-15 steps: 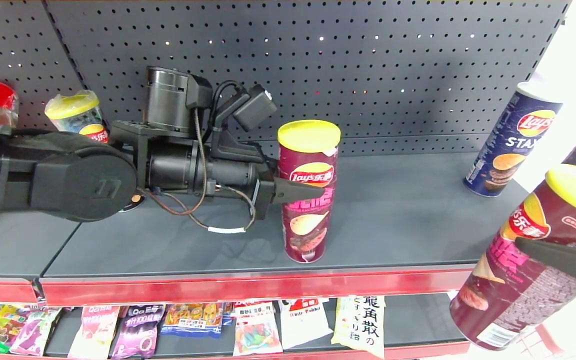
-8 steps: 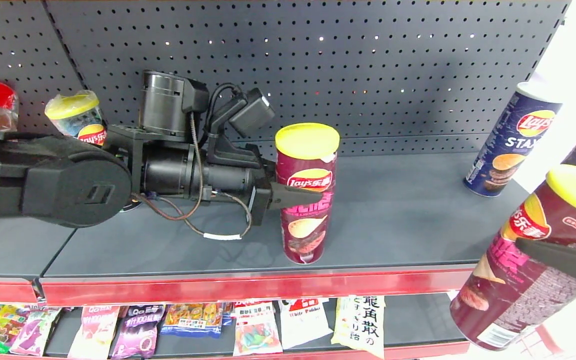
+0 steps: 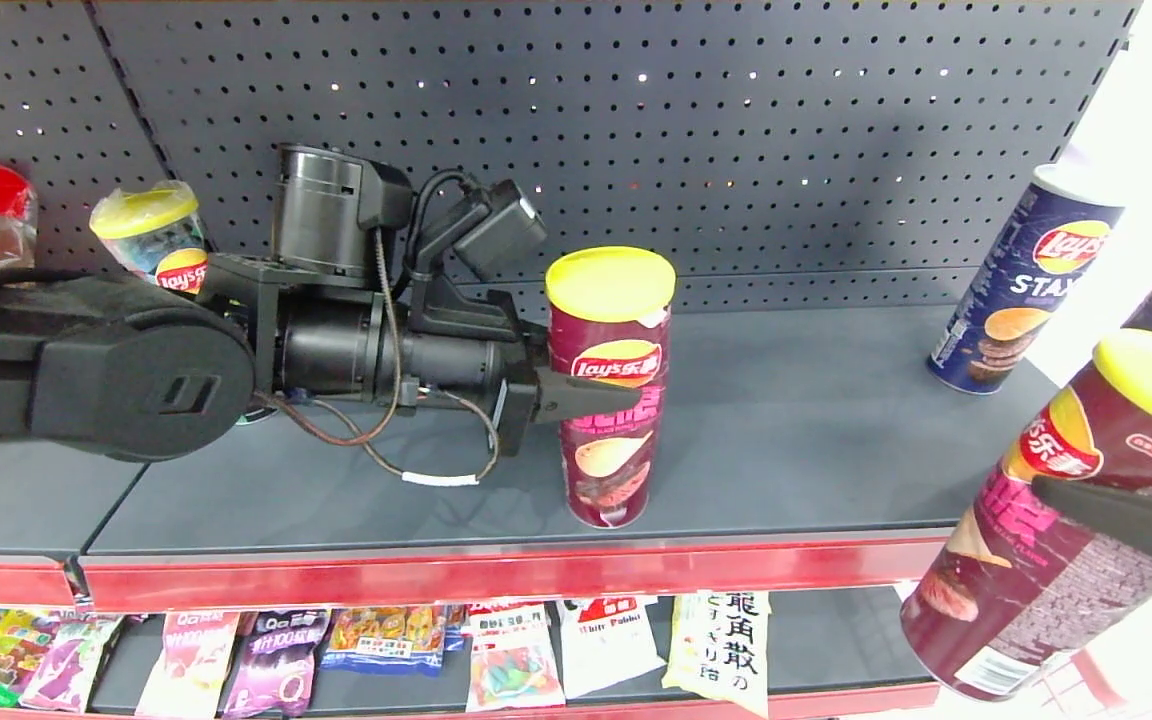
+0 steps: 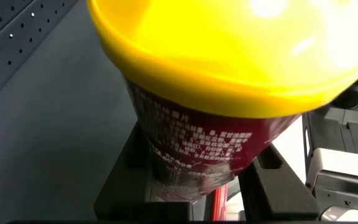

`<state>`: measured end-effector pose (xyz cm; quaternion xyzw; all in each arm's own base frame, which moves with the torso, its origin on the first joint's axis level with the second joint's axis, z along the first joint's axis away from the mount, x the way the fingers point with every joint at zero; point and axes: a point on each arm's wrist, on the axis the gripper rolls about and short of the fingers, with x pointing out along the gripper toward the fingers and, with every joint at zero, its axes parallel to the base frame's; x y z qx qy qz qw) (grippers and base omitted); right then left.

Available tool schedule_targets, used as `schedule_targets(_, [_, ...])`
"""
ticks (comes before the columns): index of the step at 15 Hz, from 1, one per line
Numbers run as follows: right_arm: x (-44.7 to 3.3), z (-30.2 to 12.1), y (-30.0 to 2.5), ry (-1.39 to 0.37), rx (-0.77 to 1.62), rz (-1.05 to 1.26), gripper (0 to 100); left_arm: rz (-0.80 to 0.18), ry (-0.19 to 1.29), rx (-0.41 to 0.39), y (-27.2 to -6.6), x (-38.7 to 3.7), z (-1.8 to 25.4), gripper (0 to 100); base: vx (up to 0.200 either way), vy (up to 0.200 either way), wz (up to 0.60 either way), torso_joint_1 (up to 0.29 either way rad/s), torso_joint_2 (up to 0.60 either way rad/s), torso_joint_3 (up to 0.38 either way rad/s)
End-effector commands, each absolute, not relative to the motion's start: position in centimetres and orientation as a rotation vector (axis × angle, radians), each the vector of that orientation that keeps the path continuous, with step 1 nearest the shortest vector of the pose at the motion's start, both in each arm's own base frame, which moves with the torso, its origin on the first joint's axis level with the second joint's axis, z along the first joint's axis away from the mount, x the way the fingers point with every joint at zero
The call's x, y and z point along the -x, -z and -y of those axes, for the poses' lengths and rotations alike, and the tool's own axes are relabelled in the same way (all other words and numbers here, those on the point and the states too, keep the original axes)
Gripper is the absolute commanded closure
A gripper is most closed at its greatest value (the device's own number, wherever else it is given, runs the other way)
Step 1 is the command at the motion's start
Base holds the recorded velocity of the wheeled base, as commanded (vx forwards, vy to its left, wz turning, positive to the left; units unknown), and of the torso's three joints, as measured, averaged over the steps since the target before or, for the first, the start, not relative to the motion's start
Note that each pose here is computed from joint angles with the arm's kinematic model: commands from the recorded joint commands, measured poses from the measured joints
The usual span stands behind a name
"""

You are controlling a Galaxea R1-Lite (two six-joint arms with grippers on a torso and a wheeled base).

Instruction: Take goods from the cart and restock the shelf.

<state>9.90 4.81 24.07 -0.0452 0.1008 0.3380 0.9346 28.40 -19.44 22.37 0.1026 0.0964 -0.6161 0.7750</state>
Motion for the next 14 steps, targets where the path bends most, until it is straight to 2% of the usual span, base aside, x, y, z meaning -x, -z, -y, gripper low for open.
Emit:
schedule_targets(1, [-9.9,-4.82,-24.12,-0.692,0.093,-0.204,100,-0.206,1.336,-0.221,-22.51,-28.29,19.47,100,0.0,0.0,0.0,0.0,0.0,0.0])
schedule_targets(12, [-9.92,-4.85,-24.13,-0.694,0.093,-0.205,100,-0.207,1.351,-0.22,-22.64,-27.64,19.61,100,0.0,0.0,0.0,0.0,0.0,0.0])
schedule_targets(13, [-9.93,-4.83,-24.17,-0.692,0.093,-0.204,100,-0.217,1.349,-0.214,-22.47,-27.61,19.59,0,0.0,0.0,0.0,0.0,0.0,0.0])
schedule_targets(14, [-9.97,-4.85,-24.22,-0.692,0.093,-0.202,100,-0.219,1.349,-0.217,-22.39,-27.59,19.58,0,0.0,0.0,0.0,0.0,0.0,0.0])
